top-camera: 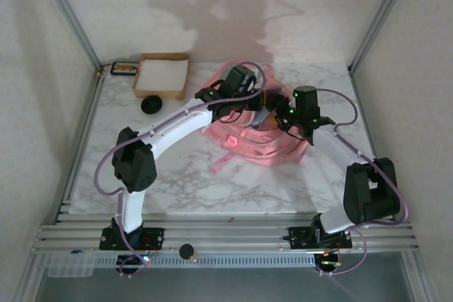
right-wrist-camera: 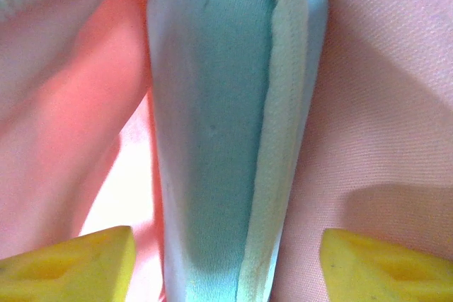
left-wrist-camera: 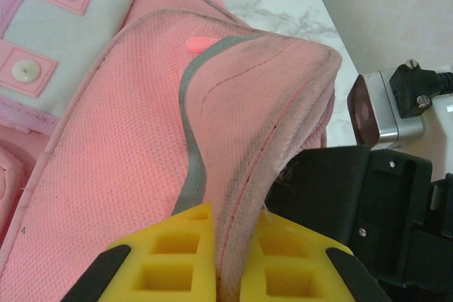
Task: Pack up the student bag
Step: Place the glasses case in the student bag.
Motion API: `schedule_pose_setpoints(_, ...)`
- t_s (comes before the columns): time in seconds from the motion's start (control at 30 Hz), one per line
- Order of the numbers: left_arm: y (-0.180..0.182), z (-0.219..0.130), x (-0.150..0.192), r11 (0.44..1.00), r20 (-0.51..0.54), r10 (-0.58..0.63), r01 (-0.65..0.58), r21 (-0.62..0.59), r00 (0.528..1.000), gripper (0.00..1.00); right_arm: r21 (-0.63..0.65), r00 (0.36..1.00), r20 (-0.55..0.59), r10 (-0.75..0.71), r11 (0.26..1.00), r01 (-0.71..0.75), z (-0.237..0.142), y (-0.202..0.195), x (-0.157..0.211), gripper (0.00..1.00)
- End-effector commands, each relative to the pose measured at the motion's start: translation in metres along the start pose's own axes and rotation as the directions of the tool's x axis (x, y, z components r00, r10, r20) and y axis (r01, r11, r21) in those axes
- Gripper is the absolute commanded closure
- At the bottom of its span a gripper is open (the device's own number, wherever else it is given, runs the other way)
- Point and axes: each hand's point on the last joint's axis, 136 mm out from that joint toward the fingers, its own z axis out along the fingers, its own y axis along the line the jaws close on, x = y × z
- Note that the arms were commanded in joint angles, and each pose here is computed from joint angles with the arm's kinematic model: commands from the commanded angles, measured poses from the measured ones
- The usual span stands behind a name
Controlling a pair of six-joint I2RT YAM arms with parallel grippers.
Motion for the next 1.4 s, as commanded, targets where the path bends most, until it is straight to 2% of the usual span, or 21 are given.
schedule_pose_setpoints(0.0,-0.043,-0.038,-0.045,0.99,0.137,-0.009,-0.011,0.141,0.99,1.0,-0.077,0.994,-0.09,-0.055,0.996,0.048,-0.013,0.017,0.022,0.41)
schedule_pose_setpoints(0.07,-0.044,-0.038,-0.044,0.989,0.132,-0.01,-0.01,0.148,0.991,1.0,-0.096,0.992,-0.11,-0.061,0.994,0.051,-0.014,0.022,0.028,0.58)
schedule_pose_setpoints(0.2,-0.044,-0.038,-0.043,0.989,0.128,-0.007,-0.012,0.148,0.992,1.0,-0.093,0.988,-0.151,-0.039,0.995,0.025,-0.012,0.022,0.039,0.77)
schedule_pose_setpoints(0.3,-0.048,-0.039,-0.041,0.985,0.119,-0.023,0.002,0.173,0.993,1.0,-0.071,0.988,-0.152,-0.027,0.997,0.016,-0.002,0.014,0.039,0.87)
schedule_pose_setpoints(0.5,-0.059,-0.042,-0.034,0.971,0.097,-0.106,0.083,0.224,0.99,1.0,-0.089,0.999,-0.049,-0.021,0.996,0.017,0.035,0.017,0.013,0.95)
schedule_pose_setpoints(0.57,-0.062,-0.041,-0.032,0.966,0.092,-0.127,0.101,0.239,0.988,1.0,-0.117,1.0,0.001,-0.002,0.993,0.002,0.046,0.019,0.007,0.95)
schedule_pose_setpoints(0.67,-0.053,-0.033,-0.029,0.966,0.076,-0.163,0.144,0.214,0.984,1.0,-0.036,0.997,0.074,-0.032,0.999,0.035,0.058,0.008,0.002,0.93)
schedule_pose_setpoints(0.73,-0.051,-0.032,-0.03,0.964,0.075,-0.175,0.156,0.216,0.982,1.0,-0.043,0.994,0.101,-0.05,0.998,0.055,0.055,0.003,0.005,0.91)
schedule_pose_setpoints(0.83,-0.043,-0.03,-0.034,0.968,0.095,-0.184,0.163,0.19,0.978,1.0,0.028,0.994,0.087,-0.073,0.997,0.071,0.05,-0.017,0.011,0.8)
schedule_pose_setpoints(1.0,-0.015,-0.022,-0.038,0.979,0.123,-0.187,0.174,0.106,0.975,1.0,0.024,0.988,0.101,-0.119,0.993,0.118,0.021,-0.006,0.014,0.53)
schedule_pose_setpoints(1.17,-0.007,-0.023,-0.043,0.976,0.136,-0.199,0.185,0.112,0.97,1.0,0.072,0.991,0.043,-0.129,0.989,0.125,-0.001,-0.008,0.024,0.39)
schedule_pose_setpoints(1.2,-0.006,-0.025,-0.044,0.977,0.141,-0.2,0.186,0.106,0.97,1.0,0.078,0.991,0.019,-0.132,0.988,0.13,-0.004,-0.009,0.028,0.39)
schedule_pose_setpoints(1.3,-0.005,-0.026,-0.045,0.975,0.145,-0.206,0.191,0.11,0.968,1.0,0.032,0.988,-0.08,-0.13,0.991,0.133,-0.006,-0.003,0.047,0.45)
schedule_pose_setpoints(1.37,-0.006,-0.025,-0.044,0.974,0.142,-0.21,0.194,0.119,0.967,1.0,0.011,0.984,-0.136,-0.112,0.993,0.115,-0.005,-0.002,0.06,0.61)
